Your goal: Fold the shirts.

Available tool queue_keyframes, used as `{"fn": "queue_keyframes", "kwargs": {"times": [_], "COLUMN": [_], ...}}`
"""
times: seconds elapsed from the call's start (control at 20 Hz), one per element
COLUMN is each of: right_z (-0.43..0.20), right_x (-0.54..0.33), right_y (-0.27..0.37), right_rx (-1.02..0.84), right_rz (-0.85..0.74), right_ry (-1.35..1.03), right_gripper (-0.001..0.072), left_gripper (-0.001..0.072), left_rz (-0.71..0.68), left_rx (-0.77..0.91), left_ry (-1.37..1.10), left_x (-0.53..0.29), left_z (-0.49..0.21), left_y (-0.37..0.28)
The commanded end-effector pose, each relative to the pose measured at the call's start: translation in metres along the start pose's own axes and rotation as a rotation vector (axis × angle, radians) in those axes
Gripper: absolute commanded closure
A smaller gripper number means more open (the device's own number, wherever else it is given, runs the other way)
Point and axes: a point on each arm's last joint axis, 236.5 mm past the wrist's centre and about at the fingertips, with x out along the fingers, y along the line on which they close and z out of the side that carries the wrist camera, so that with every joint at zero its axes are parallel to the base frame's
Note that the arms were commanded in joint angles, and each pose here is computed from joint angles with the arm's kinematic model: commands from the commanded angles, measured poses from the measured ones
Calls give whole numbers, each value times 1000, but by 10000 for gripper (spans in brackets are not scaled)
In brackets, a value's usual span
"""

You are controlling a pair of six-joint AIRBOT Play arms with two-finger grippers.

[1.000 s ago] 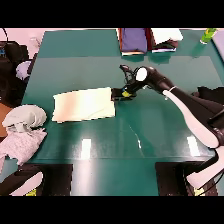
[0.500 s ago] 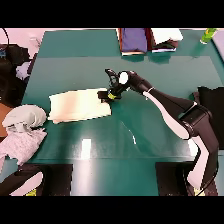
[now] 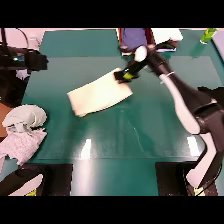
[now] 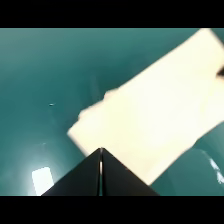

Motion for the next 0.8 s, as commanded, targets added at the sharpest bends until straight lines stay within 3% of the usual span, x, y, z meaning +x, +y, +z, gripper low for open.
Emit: {"fn": "queue_keyframes", "kwargs": {"times": [0.0,0.2,0.4,0.6,0.75], "right_z": [9,-7,-62,-110,-111], "right_x": [-80,-183,-262,-297,-302], "right_y": [-112,-250,-364,-421,-424], "right_rx": [114,360,619,757,785], "right_rz": [-161,-305,-418,-485,-428], "right_ry": [-87,-240,-335,-358,-395], "right_gripper": [690,690,690,690,690], "left_gripper": [674,674,674,674,674], "left_rz": [-51,-52,-54,-81,-104], "left_rx": [45,42,31,-7,-28], "left_ry": [8,9,2,5,5], "left_x": [4,4,4,3,3], "left_z": [-3,-3,-2,-2,-2], "left_y": [-27,-27,-28,-34,-39]}}
